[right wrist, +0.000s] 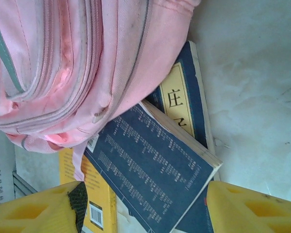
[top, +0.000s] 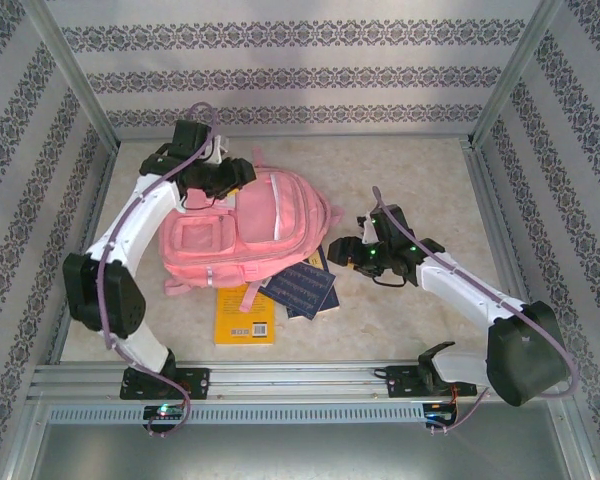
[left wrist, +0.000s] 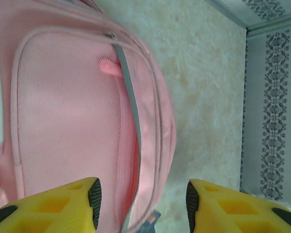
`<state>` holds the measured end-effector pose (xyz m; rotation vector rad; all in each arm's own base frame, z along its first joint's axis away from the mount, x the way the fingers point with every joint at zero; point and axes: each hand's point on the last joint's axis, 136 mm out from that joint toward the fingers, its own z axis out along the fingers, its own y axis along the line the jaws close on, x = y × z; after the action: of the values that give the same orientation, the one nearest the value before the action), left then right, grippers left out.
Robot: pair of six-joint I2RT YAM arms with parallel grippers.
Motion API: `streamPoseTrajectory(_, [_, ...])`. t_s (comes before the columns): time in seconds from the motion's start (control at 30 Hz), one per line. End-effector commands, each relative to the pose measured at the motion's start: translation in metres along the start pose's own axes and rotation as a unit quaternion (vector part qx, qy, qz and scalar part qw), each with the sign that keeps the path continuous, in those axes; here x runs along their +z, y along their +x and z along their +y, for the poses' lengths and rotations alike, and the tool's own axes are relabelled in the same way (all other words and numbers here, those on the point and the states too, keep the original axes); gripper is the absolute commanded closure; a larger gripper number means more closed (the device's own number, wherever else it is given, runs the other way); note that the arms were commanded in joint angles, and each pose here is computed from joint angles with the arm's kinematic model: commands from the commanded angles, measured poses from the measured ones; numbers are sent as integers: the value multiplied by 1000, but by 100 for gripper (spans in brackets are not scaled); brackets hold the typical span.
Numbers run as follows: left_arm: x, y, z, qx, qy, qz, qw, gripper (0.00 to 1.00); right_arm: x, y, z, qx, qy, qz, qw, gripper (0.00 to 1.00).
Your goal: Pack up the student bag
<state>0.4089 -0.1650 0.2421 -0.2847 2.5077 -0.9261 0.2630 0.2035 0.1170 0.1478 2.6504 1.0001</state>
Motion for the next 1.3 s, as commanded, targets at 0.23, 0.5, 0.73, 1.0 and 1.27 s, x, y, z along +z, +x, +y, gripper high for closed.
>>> streamPoseTrajectory(0.23, [4,145,9,12,2,95,995,62,41,2,-21,-69,79,52,993,52])
streamPoseTrajectory(0.5, [28,215,49,-9,-12,153,988,68,61,11,-38,-58,100,102,988,45])
streamPoseTrajectory(0.73, [43,232,70,-16,-23,173,985,68,69,29,-42,-24,80,132,988,46])
streamPoseTrajectory(1.0, [57,240,81,-20,-30,187,982,68,66,29,-35,-13,66,128,989,61])
streamPoseTrajectory(1.27, [61,245,86,-16,-30,196,980,67,56,29,-21,-20,52,122,991,74])
